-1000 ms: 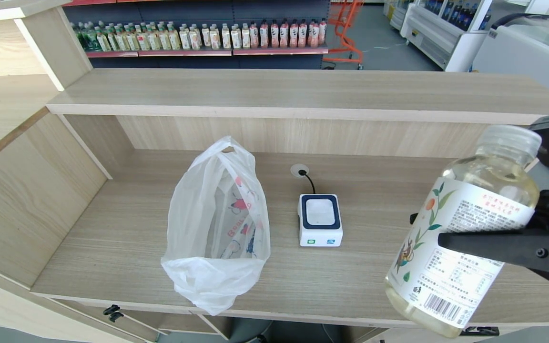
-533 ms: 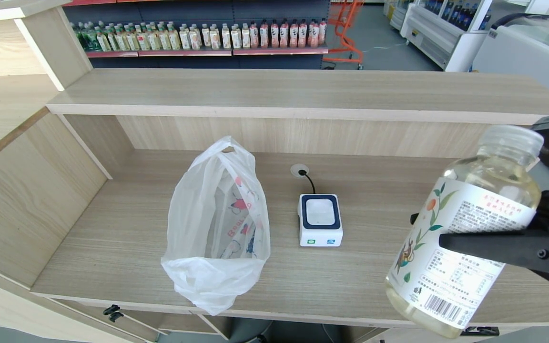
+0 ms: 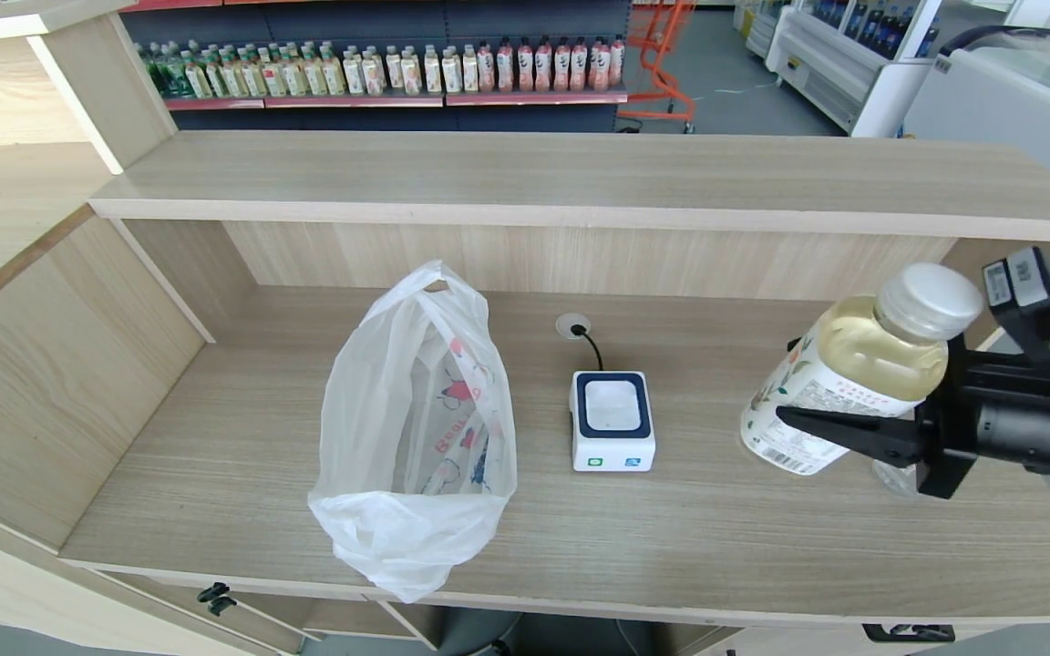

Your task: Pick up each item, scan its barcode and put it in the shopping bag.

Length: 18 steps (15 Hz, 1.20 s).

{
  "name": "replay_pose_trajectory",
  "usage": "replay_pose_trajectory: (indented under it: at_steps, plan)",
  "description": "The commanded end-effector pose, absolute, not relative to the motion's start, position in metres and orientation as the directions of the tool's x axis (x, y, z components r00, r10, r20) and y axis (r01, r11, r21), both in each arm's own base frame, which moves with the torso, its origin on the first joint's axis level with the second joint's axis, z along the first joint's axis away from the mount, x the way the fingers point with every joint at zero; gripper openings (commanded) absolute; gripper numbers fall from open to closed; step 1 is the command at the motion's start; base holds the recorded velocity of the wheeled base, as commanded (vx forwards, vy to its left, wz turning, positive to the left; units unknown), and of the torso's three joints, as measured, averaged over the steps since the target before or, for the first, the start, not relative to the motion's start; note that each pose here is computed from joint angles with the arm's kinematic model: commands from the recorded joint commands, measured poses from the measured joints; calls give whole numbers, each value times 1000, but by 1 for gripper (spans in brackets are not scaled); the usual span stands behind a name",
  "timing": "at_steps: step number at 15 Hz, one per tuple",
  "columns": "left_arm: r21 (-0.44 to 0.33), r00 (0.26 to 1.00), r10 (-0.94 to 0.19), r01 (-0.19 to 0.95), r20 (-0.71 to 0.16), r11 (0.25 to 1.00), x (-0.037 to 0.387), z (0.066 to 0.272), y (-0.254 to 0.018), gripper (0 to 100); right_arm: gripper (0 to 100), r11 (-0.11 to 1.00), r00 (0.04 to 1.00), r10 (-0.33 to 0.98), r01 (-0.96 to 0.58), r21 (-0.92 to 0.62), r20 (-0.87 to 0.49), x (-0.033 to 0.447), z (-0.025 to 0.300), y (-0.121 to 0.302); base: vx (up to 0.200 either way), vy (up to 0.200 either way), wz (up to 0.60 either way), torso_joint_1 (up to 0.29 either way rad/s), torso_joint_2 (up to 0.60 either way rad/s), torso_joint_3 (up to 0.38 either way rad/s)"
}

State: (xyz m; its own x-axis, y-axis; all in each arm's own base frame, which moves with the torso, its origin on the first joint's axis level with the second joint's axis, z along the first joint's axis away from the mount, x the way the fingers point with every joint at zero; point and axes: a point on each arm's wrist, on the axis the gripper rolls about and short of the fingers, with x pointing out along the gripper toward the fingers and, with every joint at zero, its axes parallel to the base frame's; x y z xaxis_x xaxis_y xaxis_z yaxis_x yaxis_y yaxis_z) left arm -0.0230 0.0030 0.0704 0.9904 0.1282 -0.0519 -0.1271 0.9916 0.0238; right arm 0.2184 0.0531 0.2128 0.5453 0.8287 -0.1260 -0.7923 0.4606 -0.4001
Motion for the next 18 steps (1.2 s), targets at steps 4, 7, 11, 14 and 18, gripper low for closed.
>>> replay_pose_trajectory:
  at_steps: [4, 7, 11, 14, 18]
  plan:
    - [24, 990, 129, -127, -52, 992, -23, 70, 3, 100, 0, 402, 556, 816, -743, -535, -160, 283, 184, 74, 0, 0, 0, 0, 0, 0]
    - [24, 990, 129, -127, -52, 992, -23, 70, 3, 100, 0, 346, 505, 851, -745, -571, -143, 307, 171, 89, 0, 0, 0, 0, 0, 0]
    - [24, 990, 129, -127, -52, 992, -23, 70, 3, 100, 0, 272, 440, 891, -718, -640, -115, 332, 155, 101, 0, 0, 0, 0, 0, 0]
    - [24, 990, 129, -127, -52, 992, -23, 70, 3, 100, 0, 192, 376, 916, -713, -675, -137, 341, 136, 106, 0, 0, 0, 0, 0, 0]
    - [24, 990, 129, -127, -52, 992, -23, 70, 3, 100, 0, 151, 347, 930, -666, -730, -124, 358, 131, 110, 0, 0, 0, 0, 0, 0]
